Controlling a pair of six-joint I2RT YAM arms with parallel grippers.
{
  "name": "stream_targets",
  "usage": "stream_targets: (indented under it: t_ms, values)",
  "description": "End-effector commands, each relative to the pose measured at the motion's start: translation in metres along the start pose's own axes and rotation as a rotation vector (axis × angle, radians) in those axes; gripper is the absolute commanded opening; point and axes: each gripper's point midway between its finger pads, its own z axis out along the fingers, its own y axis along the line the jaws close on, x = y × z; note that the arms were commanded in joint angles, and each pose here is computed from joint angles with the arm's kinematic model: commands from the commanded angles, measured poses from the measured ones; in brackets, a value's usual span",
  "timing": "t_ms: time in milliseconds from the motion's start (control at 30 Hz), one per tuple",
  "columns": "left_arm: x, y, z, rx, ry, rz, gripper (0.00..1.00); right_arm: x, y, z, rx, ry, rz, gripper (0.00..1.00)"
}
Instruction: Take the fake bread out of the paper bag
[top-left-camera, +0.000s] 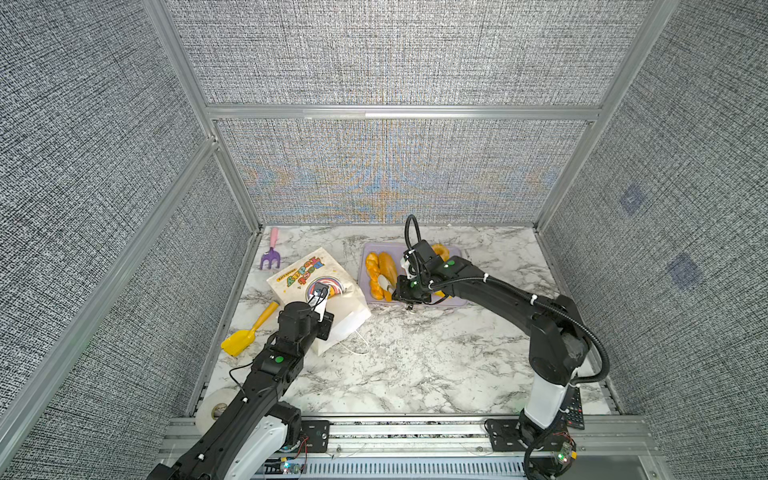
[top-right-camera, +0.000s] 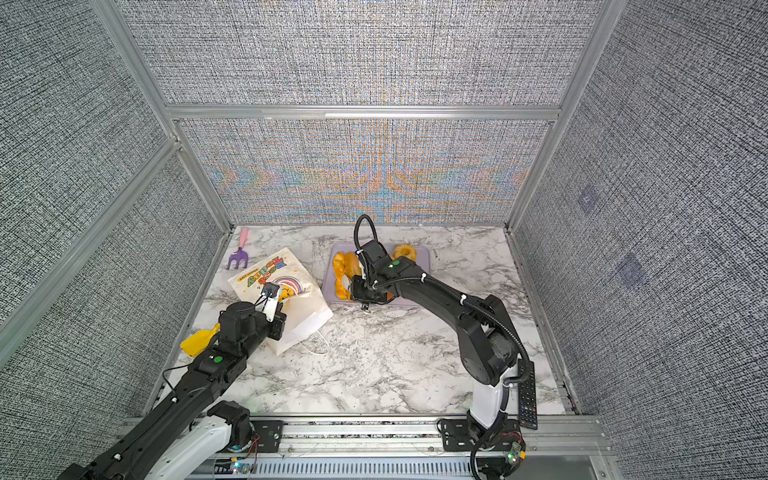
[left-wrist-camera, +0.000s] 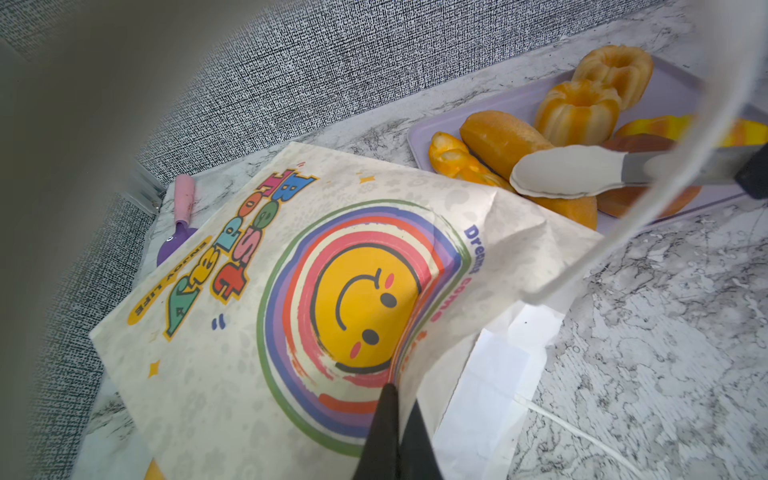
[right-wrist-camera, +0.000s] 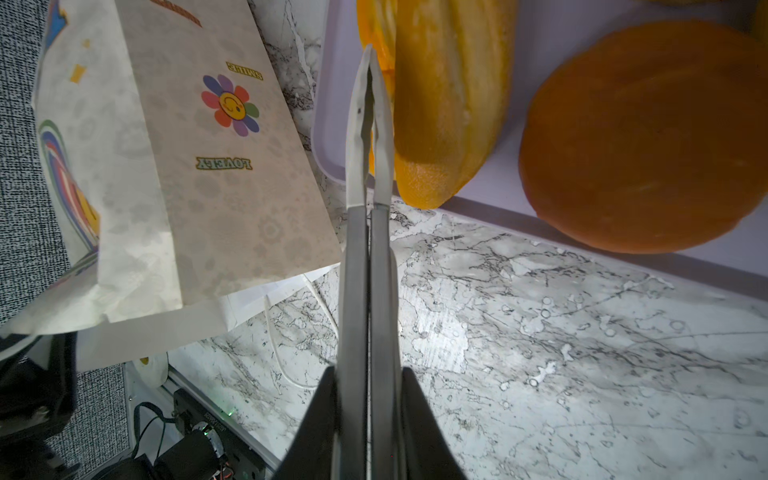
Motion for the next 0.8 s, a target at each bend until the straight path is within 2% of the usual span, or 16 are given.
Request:
stream_targets:
  t_ms: [0, 100, 267, 433, 500, 567, 667, 767]
  values:
    - [0.001, -0.001, 0.0, 0.008, 0.006, -0.007, 0.0, -0.001, -0.011, 0.007, 0.047, -0.013, 0.018, 0.0]
    - [0.002, -0.001, 0.0, 0.008, 0.006, -0.007, 0.0, -0.003, -0.021, 0.006, 0.09, -0.025, 0.01, 0.0]
    - [0.001, -0.001, 0.0, 0.009, 0.004, -0.006, 0.0, -0.009, -0.023, -0.005, 0.077, -0.047, -0.011, 0.0]
    - [0.001, -0.001, -0.001, 0.009, 0.006, -0.005, 0.0, -0.001, 0.002, -0.014, -0.067, -0.012, -0.011, 0.0]
    - [0.001, -0.001, -0.001, 0.006, 0.005, -0.006, 0.0, 0.002, 0.014, -0.022, -0.149, -0.02, 0.023, 0.0]
    - [0.001, -0.001, -0.001, 0.006, 0.002, -0.005, 0.0, 0.004, 0.017, -0.03, -0.176, -0.034, 0.04, 0.0]
    - [0.0, -0.001, -0.001, 0.007, 0.0, -0.003, 0.0, 0.008, 0.015, -0.039, -0.18, -0.052, 0.045, 0.0]
    - [0.0, -0.001, -0.001, 0.007, 0.001, -0.002, 0.0, 0.01, 0.003, -0.042, -0.117, -0.06, 0.037, 0.0]
